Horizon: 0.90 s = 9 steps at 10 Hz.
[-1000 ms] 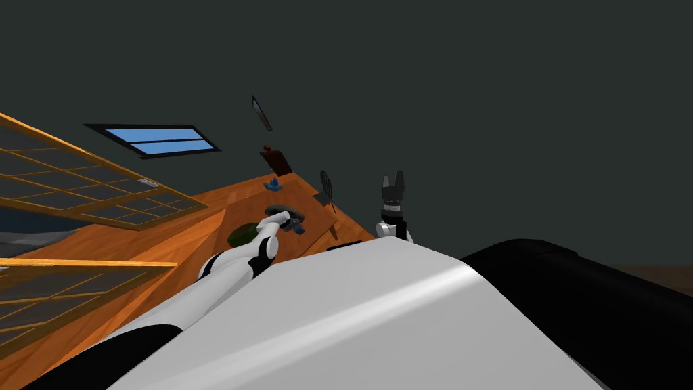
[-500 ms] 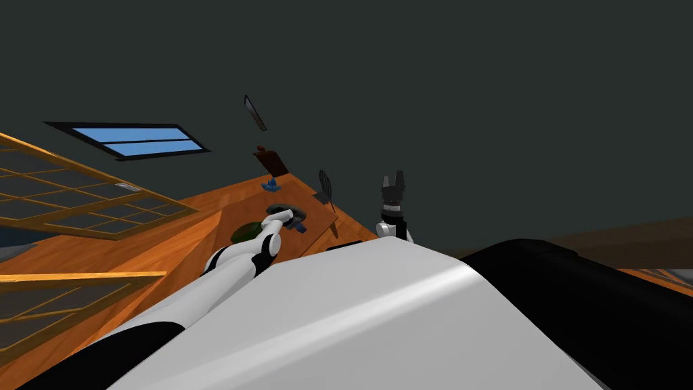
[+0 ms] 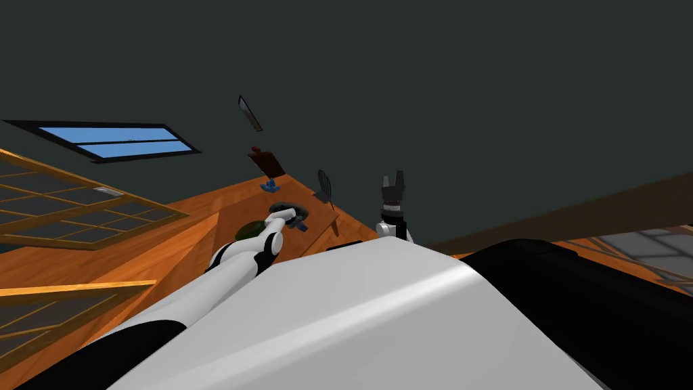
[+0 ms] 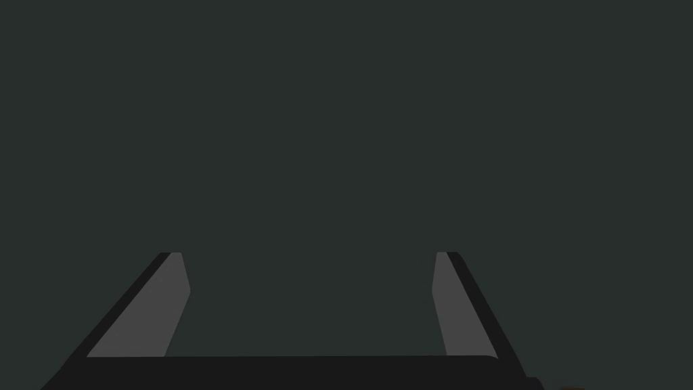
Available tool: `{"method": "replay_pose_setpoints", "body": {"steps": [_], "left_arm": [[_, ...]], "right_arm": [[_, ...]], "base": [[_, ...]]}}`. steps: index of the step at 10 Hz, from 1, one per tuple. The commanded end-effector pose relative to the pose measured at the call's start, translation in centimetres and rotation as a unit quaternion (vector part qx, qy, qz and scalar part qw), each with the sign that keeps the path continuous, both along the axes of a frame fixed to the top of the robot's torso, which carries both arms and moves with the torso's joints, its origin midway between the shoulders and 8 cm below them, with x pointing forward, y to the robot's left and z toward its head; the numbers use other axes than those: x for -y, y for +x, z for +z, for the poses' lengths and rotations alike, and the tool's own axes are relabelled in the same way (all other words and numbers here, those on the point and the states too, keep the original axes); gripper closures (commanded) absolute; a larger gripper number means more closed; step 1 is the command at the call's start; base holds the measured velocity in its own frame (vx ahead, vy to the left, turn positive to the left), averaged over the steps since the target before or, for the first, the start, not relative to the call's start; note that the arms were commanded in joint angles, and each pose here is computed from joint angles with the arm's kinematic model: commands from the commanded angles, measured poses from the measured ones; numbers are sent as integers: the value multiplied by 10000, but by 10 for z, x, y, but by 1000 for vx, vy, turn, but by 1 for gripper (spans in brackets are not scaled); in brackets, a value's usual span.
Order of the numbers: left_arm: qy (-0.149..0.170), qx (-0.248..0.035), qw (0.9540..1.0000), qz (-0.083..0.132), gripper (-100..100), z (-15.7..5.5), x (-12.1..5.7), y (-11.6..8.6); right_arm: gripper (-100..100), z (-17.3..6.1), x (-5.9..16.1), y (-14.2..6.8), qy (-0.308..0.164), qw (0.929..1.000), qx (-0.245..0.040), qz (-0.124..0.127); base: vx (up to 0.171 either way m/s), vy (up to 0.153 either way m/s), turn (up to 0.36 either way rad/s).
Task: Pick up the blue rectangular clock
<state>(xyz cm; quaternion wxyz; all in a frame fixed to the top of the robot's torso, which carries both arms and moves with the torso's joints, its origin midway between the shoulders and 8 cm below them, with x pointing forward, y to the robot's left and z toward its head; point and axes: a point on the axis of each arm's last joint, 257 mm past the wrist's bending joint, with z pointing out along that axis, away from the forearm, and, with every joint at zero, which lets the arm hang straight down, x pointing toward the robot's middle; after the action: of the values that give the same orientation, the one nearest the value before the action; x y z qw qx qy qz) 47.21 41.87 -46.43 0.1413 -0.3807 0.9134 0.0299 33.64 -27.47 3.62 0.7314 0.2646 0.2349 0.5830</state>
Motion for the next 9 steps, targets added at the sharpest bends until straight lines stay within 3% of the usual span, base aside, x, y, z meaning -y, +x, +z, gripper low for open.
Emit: {"method": "replay_pose_setpoints", "body": {"steps": [1,4,5,8,9], "left_arm": [[120,-27,9999,-52,100,4,12,8],[31,38,9995,312,100,4,12,8],[187,16,9997,177,100,9,22,16],[96,87,9984,547,100,9,22,16],[264,82,9988,408,100,15,32,24]], "right_arm": [[0,0,0,0,0,10000,0,0],[0,0,0,0,-1,10000,0,0],[0,0,0,0,0,10000,0,0],[0,0,0,0,-1,10000,0,0],[0,0,0,0,0,10000,0,0]], "base": [[-94,53,-296],[-79,68,-56],[-121,102,-272],[-80,62,-60],[-106,69,-314]]}}
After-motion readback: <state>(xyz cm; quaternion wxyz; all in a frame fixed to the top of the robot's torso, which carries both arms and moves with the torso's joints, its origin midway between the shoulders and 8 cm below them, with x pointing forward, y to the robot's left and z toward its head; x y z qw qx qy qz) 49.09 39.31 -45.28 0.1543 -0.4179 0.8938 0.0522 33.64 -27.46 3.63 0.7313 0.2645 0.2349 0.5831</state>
